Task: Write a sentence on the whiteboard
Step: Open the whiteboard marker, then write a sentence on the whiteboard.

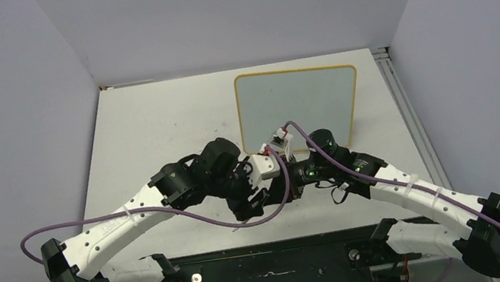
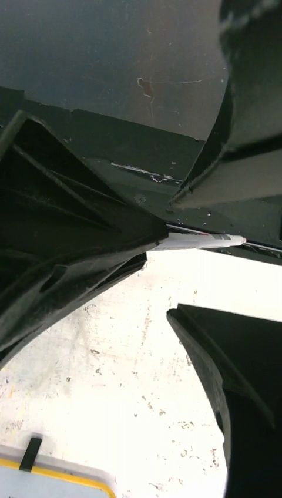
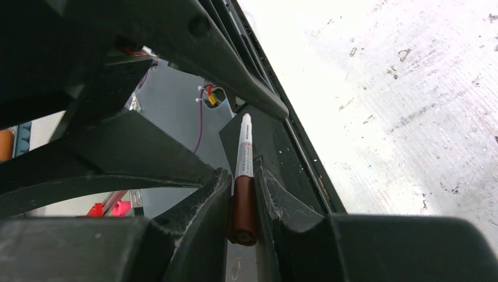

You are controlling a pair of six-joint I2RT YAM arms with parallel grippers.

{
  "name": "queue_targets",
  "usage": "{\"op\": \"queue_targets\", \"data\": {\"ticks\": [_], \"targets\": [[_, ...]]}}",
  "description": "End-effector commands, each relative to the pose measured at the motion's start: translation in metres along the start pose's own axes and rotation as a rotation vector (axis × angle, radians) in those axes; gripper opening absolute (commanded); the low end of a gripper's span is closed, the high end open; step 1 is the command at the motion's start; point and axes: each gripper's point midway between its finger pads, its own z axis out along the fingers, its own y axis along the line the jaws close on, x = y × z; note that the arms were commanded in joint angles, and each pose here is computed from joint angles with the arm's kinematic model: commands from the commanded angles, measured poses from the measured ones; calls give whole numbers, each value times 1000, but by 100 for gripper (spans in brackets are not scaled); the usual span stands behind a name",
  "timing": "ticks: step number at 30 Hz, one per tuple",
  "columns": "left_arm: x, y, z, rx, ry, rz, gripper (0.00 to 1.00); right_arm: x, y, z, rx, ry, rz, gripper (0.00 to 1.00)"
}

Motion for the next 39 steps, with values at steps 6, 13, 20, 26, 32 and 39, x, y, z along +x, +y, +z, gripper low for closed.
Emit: {"op": "queue_targets", "data": {"ticks": [6, 13, 20, 26, 32, 39], "targets": [[-20, 17, -30, -133, -158, -33, 73, -48, -2, -16, 46, -291, -79, 5], [-49, 60, -99, -257, -600, -396, 81, -76, 12, -38, -7, -519, -136, 5], [-56, 96, -122, -170, -918, -827, 82, -102, 36, -72, -76, -776, -213, 5], [-81, 83, -128, 51, -1043, -829, 83, -114, 52, -89, -118, -882, -261, 5], [-89, 67, -137, 121, -1066, -753, 84, -115, 58, -90, -163, -896, -256, 5], [-75, 66, -141, -17, -1013, -621, 89, -119, 57, -101, -120, -942, -265, 5]]}}
